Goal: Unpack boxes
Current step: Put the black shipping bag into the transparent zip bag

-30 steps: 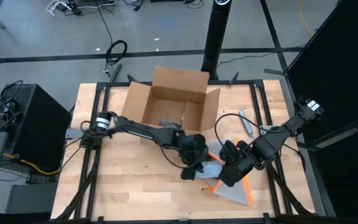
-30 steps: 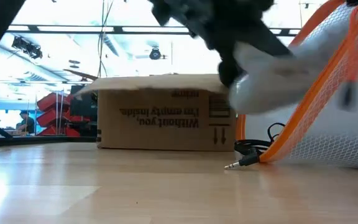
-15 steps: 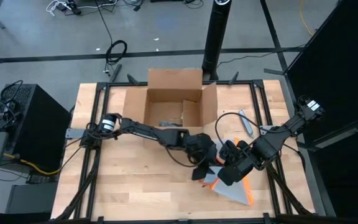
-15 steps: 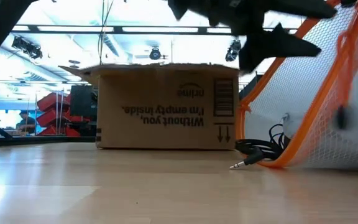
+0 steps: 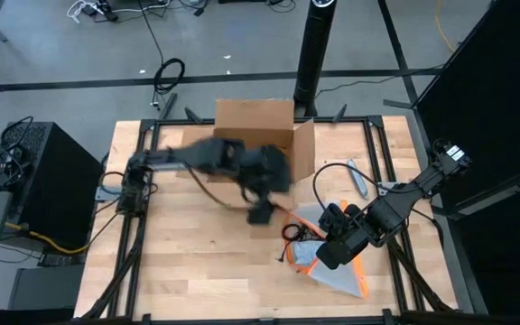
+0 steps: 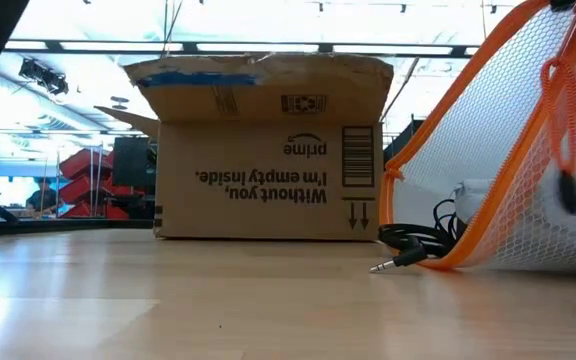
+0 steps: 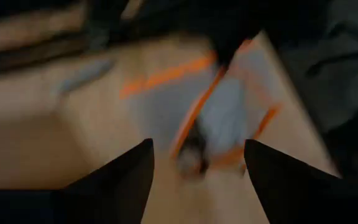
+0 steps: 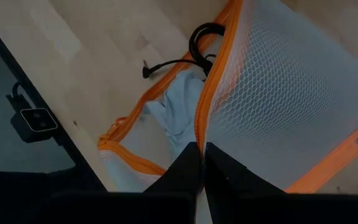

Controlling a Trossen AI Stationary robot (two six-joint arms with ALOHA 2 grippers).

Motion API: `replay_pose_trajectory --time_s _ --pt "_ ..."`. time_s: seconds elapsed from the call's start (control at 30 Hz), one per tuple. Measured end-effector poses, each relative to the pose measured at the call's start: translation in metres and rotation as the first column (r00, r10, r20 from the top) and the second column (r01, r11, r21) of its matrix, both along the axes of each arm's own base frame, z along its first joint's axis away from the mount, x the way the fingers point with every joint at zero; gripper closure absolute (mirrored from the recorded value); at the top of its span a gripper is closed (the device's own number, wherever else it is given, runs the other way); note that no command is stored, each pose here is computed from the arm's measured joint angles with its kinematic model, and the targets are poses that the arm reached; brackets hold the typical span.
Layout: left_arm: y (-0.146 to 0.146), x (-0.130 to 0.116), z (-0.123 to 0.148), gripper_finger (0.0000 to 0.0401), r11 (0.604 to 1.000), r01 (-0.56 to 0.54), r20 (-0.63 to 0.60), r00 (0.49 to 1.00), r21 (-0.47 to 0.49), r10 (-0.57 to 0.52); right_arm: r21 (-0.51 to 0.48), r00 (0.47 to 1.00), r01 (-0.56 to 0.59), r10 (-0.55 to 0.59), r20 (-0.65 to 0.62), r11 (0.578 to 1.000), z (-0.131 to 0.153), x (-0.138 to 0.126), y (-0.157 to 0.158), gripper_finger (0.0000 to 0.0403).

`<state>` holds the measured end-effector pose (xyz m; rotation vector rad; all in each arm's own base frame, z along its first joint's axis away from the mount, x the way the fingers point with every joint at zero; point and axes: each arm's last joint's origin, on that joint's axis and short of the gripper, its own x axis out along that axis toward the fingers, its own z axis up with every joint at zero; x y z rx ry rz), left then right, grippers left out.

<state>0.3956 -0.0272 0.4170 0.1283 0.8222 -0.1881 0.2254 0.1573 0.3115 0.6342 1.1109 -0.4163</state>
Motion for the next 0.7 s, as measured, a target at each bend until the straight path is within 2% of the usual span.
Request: replay_pose_trajectory --time_s 0.1,0.23,0.33,0.47,0.7 --pt "0.019 0.002 -0.026 0.0163 0.999 -0.046 -0.123 0.991 0.016 0.048 0.001 1.000 0.003 -0.003 0.001 1.000 0.000 0.000 0.000 0.0403" --pt "0.044 -0.001 -0.061 0.0160 0.994 -0.103 -0.284 0.952 0.038 0.110 0.002 1.000 0.006 -0.006 0.001 1.000 0.000 -0.001 0.001 0.0403" --pt "0.062 -0.007 -0.086 0.0157 0.988 -0.142 -0.400 0.904 0.053 0.151 0.003 1.000 0.009 -0.009 0.002 1.000 0.000 -0.001 0.002 0.0403" --pt "0.085 -0.020 -0.119 0.0154 0.979 -0.189 -0.545 0.815 0.070 0.197 0.005 1.000 0.012 -0.012 0.003 1.000 0.000 -0.002 0.002 0.0403" --pt "0.089 -0.024 -0.174 0.0144 0.945 -0.319 -0.612 0.735 0.067 0.292 0.003 1.000 0.011 -0.011 0.003 1.000 0.000 -0.002 0.002 0.0403"
